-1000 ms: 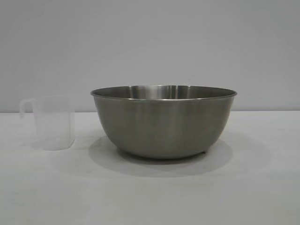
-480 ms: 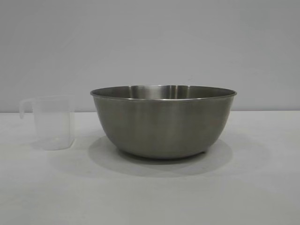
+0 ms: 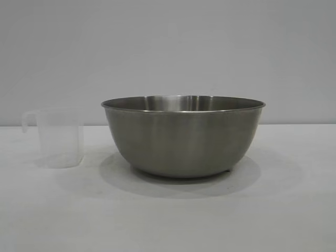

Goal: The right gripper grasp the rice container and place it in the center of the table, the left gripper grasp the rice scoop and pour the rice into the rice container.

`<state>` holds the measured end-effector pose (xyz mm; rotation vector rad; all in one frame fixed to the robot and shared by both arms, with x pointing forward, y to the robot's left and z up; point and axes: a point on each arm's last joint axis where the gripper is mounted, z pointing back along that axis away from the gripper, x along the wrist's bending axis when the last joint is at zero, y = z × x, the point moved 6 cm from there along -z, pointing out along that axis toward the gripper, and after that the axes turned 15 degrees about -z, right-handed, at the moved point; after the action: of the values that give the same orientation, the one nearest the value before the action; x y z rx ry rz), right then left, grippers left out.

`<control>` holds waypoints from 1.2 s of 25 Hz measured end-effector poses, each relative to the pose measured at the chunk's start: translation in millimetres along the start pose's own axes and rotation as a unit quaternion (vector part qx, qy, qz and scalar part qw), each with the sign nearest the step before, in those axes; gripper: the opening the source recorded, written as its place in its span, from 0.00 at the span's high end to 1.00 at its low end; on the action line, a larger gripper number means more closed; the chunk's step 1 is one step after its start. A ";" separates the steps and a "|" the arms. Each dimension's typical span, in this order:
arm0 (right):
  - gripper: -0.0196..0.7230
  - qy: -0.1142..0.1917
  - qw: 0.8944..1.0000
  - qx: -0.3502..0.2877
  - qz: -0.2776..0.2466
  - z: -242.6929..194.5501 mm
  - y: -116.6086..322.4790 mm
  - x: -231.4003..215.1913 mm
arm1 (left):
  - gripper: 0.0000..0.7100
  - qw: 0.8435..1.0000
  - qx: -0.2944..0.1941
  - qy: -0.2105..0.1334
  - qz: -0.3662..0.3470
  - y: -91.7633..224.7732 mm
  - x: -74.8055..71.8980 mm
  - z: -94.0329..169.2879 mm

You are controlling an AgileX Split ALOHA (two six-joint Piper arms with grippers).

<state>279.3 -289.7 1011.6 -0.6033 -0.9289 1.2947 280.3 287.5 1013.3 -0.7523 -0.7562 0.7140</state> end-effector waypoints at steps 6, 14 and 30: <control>0.20 0.000 1.000 0.000 0.000 0.0 0.0 0.0 | 0.44 1.000 0.002 -0.003 -0.002 0.9 0.8 -0.5; 0.20 0.000 1.000 0.000 0.000 0.0 0.0 0.0 | 0.44 1.000 0.004 -0.008 0.001 1.1 1.3 -0.4; 0.20 0.000 1.000 0.000 0.000 0.0 0.0 0.0 | 0.44 0.978 0.071 -0.166 0.101 10.2 15.5 4.5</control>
<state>279.3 -289.7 1011.6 -0.6033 -0.9289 1.2947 282.0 306.5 1012.6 -0.5904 -0.9275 1.0853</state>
